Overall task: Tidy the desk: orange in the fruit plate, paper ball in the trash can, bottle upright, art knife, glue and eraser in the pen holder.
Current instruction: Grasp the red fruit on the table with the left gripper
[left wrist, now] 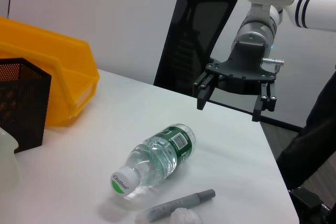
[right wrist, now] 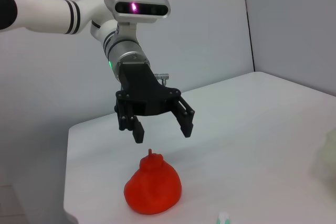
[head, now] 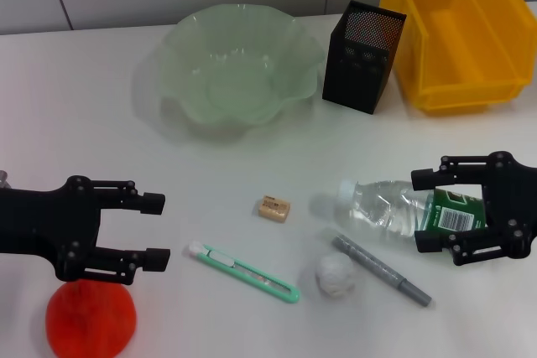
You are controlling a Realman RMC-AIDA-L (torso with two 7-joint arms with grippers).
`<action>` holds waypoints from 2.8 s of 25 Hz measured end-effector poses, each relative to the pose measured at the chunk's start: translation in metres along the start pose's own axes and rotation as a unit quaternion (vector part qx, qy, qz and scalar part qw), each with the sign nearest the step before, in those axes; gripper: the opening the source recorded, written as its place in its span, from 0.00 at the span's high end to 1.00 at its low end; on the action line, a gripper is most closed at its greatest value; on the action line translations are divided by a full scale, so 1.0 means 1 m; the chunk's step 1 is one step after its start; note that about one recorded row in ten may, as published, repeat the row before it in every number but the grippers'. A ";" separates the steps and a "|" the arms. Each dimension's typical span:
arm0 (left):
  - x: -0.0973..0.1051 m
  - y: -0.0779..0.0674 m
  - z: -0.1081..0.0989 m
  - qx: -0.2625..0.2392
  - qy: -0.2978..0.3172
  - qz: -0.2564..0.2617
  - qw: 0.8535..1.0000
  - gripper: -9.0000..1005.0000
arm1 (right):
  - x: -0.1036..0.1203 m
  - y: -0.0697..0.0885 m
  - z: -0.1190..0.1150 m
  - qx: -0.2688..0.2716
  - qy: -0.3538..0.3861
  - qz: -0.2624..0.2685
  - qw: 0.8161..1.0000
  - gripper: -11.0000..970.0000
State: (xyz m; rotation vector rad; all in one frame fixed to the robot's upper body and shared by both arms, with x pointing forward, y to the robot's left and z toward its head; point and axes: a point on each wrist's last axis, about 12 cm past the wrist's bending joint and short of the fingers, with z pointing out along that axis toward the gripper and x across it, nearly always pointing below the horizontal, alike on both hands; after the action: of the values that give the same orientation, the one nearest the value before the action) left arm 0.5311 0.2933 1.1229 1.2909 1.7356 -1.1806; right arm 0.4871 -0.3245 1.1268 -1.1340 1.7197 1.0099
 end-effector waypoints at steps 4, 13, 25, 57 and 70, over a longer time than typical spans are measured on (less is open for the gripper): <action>0.000 0.000 0.000 0.000 0.000 0.000 1.000 0.22 | 0.000 0.000 0.001 0.000 0.000 0.000 1.000 0.17; 0.001 0.000 0.000 -0.001 0.000 0.000 1.000 0.22 | 0.000 -0.002 0.002 0.001 0.002 0.001 1.000 0.17; 0.000 0.001 0.000 -0.005 0.001 0.000 1.000 0.23 | 0.003 0.000 0.000 0.006 -0.002 0.006 1.000 0.17; -0.040 -0.015 -0.016 -0.086 0.225 -0.102 0.965 0.27 | 0.006 0.000 -0.015 0.026 0.008 -0.002 1.000 0.18; -0.029 -0.013 -0.012 -0.114 0.269 -0.113 0.950 0.29 | 0.004 -0.001 -0.015 0.024 0.011 -0.008 1.000 0.19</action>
State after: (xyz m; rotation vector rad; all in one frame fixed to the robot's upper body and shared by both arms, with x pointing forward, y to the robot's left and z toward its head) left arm 0.5268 0.2923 1.1569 1.3776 2.3884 -0.7456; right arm 0.4841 -0.3397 1.1282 -1.1298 1.7396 0.9441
